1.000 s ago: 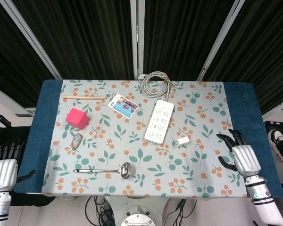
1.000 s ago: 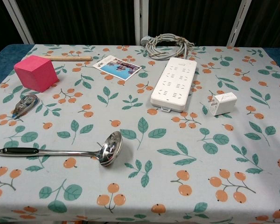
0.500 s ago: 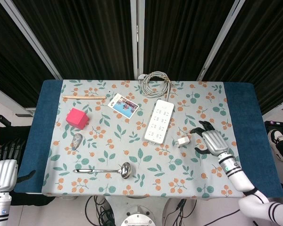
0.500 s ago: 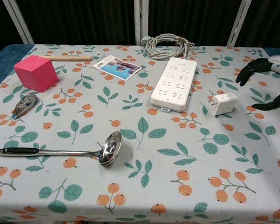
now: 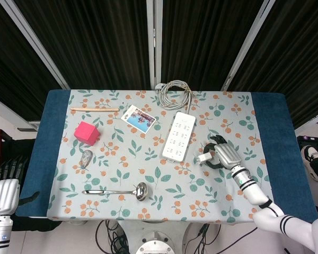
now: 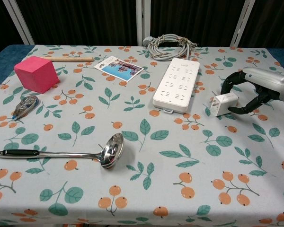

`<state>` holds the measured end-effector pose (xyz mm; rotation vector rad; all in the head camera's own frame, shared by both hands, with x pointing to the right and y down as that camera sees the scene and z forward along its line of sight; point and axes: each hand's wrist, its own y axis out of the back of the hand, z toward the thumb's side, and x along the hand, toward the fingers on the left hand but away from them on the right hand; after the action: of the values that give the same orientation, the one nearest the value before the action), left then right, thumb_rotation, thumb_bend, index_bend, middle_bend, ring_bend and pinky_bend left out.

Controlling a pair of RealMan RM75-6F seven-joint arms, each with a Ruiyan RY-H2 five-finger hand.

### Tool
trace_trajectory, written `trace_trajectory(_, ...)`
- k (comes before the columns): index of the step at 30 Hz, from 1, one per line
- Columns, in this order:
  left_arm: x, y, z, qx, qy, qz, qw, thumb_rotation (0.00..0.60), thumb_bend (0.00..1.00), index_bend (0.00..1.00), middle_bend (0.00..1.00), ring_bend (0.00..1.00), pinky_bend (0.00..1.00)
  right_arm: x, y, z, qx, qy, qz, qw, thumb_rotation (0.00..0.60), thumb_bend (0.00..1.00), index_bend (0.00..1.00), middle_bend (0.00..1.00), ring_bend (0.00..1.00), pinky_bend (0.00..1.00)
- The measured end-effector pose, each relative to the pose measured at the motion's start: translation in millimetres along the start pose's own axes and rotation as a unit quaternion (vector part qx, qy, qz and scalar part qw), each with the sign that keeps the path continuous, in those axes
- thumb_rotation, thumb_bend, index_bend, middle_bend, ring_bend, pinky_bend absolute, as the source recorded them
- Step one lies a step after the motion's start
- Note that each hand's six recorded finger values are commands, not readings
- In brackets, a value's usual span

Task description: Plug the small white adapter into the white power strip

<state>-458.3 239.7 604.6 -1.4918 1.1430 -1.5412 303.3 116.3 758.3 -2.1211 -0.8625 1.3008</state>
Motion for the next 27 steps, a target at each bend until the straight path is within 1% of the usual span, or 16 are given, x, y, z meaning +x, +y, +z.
trace_trajectory(2, -0.6, -0.2, -0.4, -0.001, 0.0, 0.0, 1.0, 0.6, 0.0, 0.06, 0.0, 0.0, 0.0, -0.7, 0.5, 1.2, -0.006, 0.003, -0.005, 1.0, 0.6, 0.3, 0.59, 0.51, 0.19, 0.03)
trace_trajectory(5, -1.8, 0.1, -2.2, -0.002, 0.001, 0.001, 1.0, 0.6, 0.0, 0.06, 0.0, 0.0, 0.0, 0.5, 7.7, 2.1, 0.006, 0.009, -0.02, 0.9997, 0.6, 0.32, 0.66, 0.57, 0.25, 0.04)
trace_trajectory(8, -2.1, -0.2, -3.6, -0.002, 0.001, 0.0, 1.0, 0.6, 0.0, 0.06, 0.0, 0.0, 0.0, 3.3, 18.9, 1.6, 0.045, 0.012, -0.032, 0.9984, 0.6, 0.33, 0.69, 0.6, 0.28, 0.04)
trace_trajectory(11, -1.2, -1.7, -2.5, -0.004, -0.002, -0.001, 1.0, 0.6, 0.0, 0.06, 0.0, 0.0, 0.0, 6.5, 32.1, 2.4, 0.108, 0.011, -0.039, 0.9934, 0.6, 0.33, 0.69, 0.61, 0.28, 0.04)
trace_trajectory(14, -0.4, -4.5, -0.8, -0.006, -0.005, -0.003, 1.0, 0.6, 0.0, 0.06, 0.0, 0.0, 0.0, 8.4, 44.1, 5.7, 0.186, 0.006, -0.041, 0.9818, 0.6, 0.33, 0.7, 0.6, 0.28, 0.04)
trace_trajectory(15, -0.3, -5.2, -0.7, -0.007, -0.006, -0.004, 1.0, 0.6, 0.0, 0.06, 0.0, 0.0, 0.0, 8.7, 48.0, 7.1, 0.219, 0.002, -0.04, 0.975, 0.6, 0.33, 0.7, 0.6, 0.28, 0.04)
trace_trajectory(17, -0.2, -6.4, -1.3, -0.007, -0.005, -0.006, 0.9999, 0.6, 0.0, 0.06, 0.0, 0.0, 0.0, 8.5, 52.8, 8.4, 0.267, -0.006, -0.036, 0.9629, 0.6, 0.33, 0.7, 0.6, 0.28, 0.04)
trace_trajectory(18, -0.2, -6.6, -1.6, -0.008, -0.004, -0.007, 0.9999, 0.6, 0.0, 0.06, 0.0, 0.0, 0.0, 7.8, 55.3, 8.5, 0.298, -0.013, -0.032, 0.9539, 0.6, 0.33, 0.7, 0.6, 0.28, 0.04)
trace_trajectory(20, 0.2, -6.9, -2.7, -0.008, -0.003, -0.008, 0.9999, 0.6, 0.0, 0.06, 0.0, 0.0, 0.0, 6.0, 58.4, 7.0, 0.34, -0.026, -0.025, 0.9397, 0.6, 0.33, 0.7, 0.6, 0.28, 0.03)
trace_trajectory(21, 0.4, -6.9, -2.9, -0.008, -0.003, -0.008, 0.9999, 0.6, 0.0, 0.06, 0.0, 0.0, 0.0, 4.4, 60.2, 5.4, 0.365, -0.035, -0.02, 0.93, 0.6, 0.33, 0.7, 0.59, 0.28, 0.02)
trace_trajectory(24, 0.9, -7.6, -2.8, -0.008, -0.004, -0.01, 0.9999, 0.6, 0.0, 0.06, 0.0, 0.0, 0.0, -0.9, 63.5, 0.2, 0.41, -0.062, -0.009, 0.9101, 0.6, 0.33, 0.7, 0.59, 0.28, 0.01)
trace_trajectory(27, 1.1, -8.7, -3.0, -0.01, -0.004, -0.014, 0.9998, 0.6, 0.0, 0.06, 0.0, 0.0, 0.0, -7.4, 63.1, -2.7, 0.422, -0.082, 0.0, 0.9027, 0.6, 0.33, 0.69, 0.58, 0.28, 0.0)
